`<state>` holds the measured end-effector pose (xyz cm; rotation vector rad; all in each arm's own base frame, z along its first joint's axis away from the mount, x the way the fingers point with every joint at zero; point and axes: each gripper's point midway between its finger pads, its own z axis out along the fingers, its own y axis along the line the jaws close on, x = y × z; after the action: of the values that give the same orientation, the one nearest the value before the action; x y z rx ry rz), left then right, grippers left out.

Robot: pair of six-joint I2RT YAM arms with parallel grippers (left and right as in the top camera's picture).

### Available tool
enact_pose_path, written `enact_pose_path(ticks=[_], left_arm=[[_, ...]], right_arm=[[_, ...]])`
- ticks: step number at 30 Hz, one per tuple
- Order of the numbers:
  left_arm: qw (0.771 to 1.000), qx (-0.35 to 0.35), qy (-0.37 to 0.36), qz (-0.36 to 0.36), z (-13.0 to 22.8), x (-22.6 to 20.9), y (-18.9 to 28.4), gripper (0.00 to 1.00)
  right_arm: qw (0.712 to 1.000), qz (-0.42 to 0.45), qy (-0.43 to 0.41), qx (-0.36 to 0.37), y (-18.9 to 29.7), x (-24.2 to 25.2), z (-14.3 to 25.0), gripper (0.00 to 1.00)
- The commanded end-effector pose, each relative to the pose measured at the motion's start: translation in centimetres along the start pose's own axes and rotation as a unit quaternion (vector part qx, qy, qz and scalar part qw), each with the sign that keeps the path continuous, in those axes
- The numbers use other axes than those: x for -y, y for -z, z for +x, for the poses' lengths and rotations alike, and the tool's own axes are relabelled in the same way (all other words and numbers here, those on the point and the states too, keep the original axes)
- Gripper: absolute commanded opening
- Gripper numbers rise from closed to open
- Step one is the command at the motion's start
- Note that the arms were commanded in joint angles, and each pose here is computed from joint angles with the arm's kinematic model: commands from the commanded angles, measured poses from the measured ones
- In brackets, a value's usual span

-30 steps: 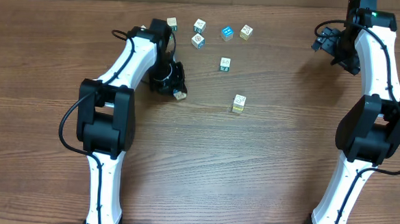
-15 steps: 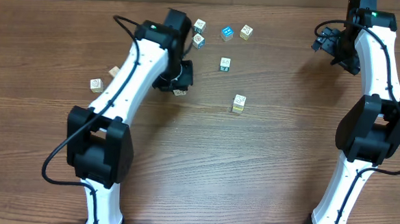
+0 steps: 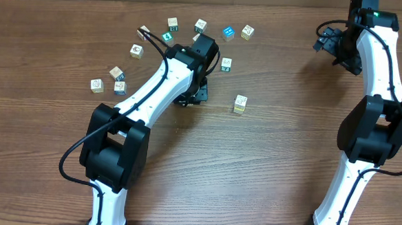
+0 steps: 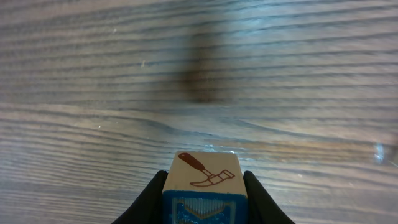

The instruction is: Form a tower

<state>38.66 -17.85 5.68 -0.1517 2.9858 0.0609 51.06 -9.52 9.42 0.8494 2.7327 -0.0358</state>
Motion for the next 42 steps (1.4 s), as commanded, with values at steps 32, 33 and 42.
enact_pose_path(ticks=[32,33,42], left_arm=[[0.999,0.022,-0.036,-0.003,-0.4,0.0,-2.9,0.22],[0.999,0.023,-0.036,-0.002,-0.5,0.0,-3.0,0.22],[0.997,0.008,-0.078,-0.011,0.1,0.2,-4.8,0.24]], right_arm=[[1.0,-0.005,-0.005,0.017,1.2,0.1,-0.8,1.0],[1.0,-0.005,-0.005,0.017,1.2,0.1,-0.8,1.0],[1.0,-0.005,-0.005,0.017,1.2,0.1,-0.8,1.0]])
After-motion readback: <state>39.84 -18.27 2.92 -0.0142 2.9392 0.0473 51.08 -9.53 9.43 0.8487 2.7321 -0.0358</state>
